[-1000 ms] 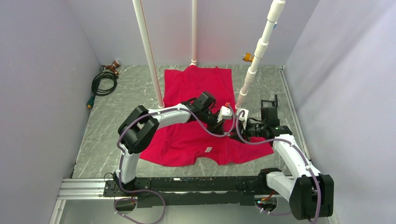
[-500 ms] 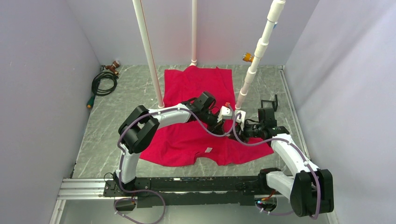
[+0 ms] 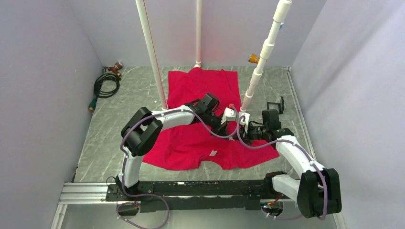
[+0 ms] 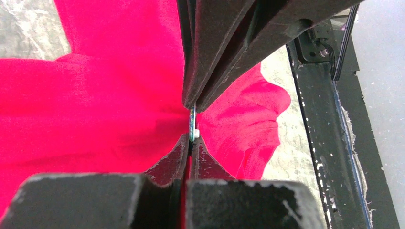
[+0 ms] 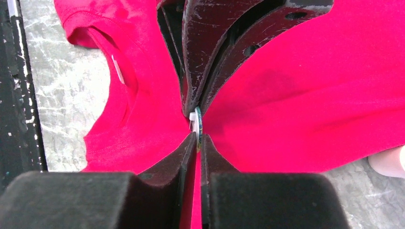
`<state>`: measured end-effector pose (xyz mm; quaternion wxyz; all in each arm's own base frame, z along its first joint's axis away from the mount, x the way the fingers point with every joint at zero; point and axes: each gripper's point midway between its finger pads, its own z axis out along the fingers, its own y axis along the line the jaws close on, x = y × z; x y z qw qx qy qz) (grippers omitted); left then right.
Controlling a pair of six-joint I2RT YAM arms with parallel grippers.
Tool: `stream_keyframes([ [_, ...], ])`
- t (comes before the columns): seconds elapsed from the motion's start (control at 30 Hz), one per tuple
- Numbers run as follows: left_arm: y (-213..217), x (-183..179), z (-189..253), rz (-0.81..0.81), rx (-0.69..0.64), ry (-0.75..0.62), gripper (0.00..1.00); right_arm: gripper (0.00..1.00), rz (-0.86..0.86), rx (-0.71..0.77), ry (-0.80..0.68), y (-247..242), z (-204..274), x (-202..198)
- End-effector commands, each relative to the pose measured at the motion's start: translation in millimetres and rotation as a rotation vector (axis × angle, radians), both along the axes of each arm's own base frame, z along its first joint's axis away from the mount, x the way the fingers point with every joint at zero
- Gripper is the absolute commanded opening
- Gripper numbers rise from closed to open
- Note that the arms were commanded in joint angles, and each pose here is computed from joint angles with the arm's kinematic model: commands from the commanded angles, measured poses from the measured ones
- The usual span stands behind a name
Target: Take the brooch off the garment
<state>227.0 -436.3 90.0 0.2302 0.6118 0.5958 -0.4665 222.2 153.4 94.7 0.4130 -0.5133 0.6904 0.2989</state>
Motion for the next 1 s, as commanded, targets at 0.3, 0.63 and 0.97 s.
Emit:
stream_keyframes([
  [0.3,4,15,28,0.055,-0.094,0.067,0.21,0.0,0.024,0.023,0.001,10,9,1],
  [0.63,15,20,15,0.113,-0.156,0.058,0.33,0.0,-0.009,0.024,0.02,7,4,5],
  [0.97,21,5,14,0.072,-0.267,0.007,0.3,0.0,-0.033,0.037,0.037,4,3,9],
])
